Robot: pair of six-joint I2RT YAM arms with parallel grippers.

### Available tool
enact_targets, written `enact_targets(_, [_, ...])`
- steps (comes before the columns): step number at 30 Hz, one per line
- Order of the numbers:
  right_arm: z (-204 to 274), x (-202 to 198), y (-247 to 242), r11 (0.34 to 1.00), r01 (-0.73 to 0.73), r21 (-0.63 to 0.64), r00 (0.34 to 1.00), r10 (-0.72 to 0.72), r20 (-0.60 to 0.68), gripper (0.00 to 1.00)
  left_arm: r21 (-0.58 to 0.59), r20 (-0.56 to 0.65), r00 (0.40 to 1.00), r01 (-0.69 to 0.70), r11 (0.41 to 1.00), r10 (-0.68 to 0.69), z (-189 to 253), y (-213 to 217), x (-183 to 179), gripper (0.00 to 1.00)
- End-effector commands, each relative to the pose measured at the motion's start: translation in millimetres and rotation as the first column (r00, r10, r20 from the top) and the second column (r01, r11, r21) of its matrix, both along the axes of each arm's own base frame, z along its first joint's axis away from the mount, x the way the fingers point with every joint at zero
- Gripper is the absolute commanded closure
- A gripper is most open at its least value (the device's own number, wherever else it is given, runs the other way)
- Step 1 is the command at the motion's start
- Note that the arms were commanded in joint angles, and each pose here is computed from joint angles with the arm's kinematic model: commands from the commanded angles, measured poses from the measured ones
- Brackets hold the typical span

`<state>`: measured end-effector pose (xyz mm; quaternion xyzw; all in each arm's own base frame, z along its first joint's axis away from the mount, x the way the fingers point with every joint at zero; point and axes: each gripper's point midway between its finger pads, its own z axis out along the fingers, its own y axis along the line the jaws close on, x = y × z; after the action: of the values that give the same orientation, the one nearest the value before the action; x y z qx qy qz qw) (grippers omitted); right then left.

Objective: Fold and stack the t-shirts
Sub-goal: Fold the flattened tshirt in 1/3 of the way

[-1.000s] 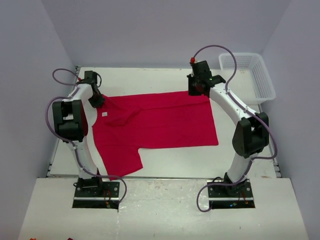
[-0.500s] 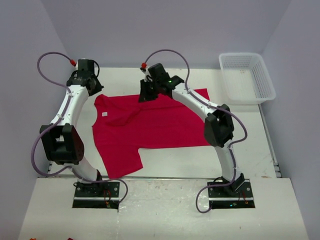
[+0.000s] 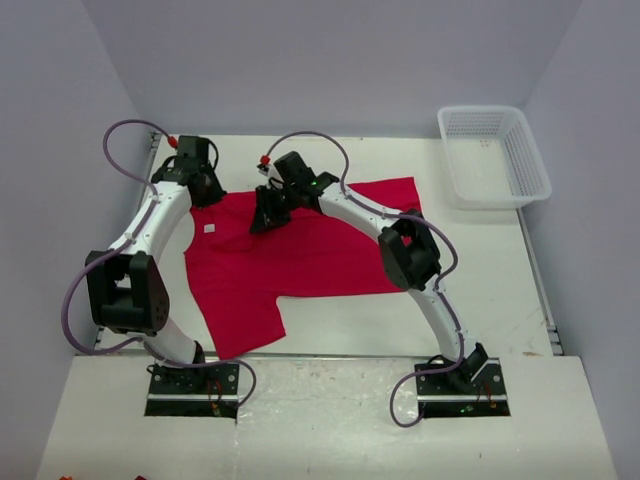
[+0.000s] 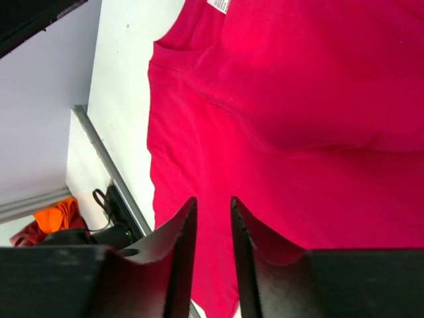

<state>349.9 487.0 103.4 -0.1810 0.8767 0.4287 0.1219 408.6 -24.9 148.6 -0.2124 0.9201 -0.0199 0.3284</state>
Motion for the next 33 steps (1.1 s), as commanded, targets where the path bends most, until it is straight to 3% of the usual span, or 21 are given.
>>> enact_targets(1, [13.8,-11.1,13.6,0.997,-0.043,0.070,0.999,0.042,0.011,0.69,-0.001,0.050,0.998,0.039,0.999,-0.039,6.6,-3.0,12.3,0.98])
enact_targets(12, [-27.4,-5.0,14.8,1.000,0.011,0.005,0.999,-0.010,-0.050,0.71,-0.025,-0.015,0.998,0.054,0.998,-0.054,-24.1,-9.0,17.4,0.98])
enact_targets(17, [-53.4,-4.7,10.6,0.998,0.035,-0.048,0.996,-0.039,-0.075,0.85,-0.028,-0.016,0.997,0.081,0.996,-0.081,-25.8,-15.2,11.2,1.00])
enact_targets(20, [-44.3,-0.2,9.4,0.998,0.056,-0.033,0.998,-0.057,-0.040,0.99,-0.022,-0.015,0.995,0.099,0.995,-0.099,-27.9,-18.9,6.2,1.00])
enact_targets(23, [-35.7,3.4,2.4,0.996,0.060,-0.071,0.998,-0.059,0.012,1.00,-0.058,-0.012,0.990,0.139,0.989,-0.140,-29.2,-27.9,5.4,1.00])
enact_targets(25, [-24.0,9.4,-12.6,0.988,0.092,-0.126,0.993,-0.082,0.084,0.74,-0.072,-0.021,0.982,0.185,0.980,-0.187,-32.4,-40.0,0.6,0.99])
enact_targets(26, [-18.7,11.2,-18.9,0.984,0.104,-0.145,0.989,-0.088,0.115,0.70,-0.071,-0.025,0.982,0.186,0.980,-0.188,-34.1,-39.6,-1.0,0.99])
enact_targets(27, [-11.3,12.7,-26.1,0.980,0.121,-0.161,0.985,-0.099,0.141,0.67,-0.065,-0.029,0.979,0.199,0.978,-0.201,-34.8,-45.3,-4.3,0.88])
enact_targets(29, [17.6,21.1,-44.0,0.968,0.176,-0.178,0.961,-0.130,0.246,0.59,-0.041,-0.047,0.978,0.202,0.978,-0.204,-40.6,-47.3,-11.2,0.79])
enact_targets(31, [48.5,25.2,-59.8,0.964,0.204,-0.168,0.942,-0.147,0.301,0.57,0.026,-0.072,0.980,0.188,0.982,-0.186,-42.9,-46.3,-19.4,0.68])
enact_targets(32, [55.0,33.2,-72.8,0.955,0.238,-0.175,0.932,-0.174,0.317,0.56,0.055,-0.088,0.981,0.177,0.983,-0.172,-47.0,-46.1,-24.8,0.58])
enact_targets(33, [62.7,34.7,-80.9,0.952,0.250,-0.174,0.928,-0.185,0.324,0.56,0.060,-0.091,0.983,0.168,0.984,-0.162,-46.4,-45.7,-29.2,0.56])
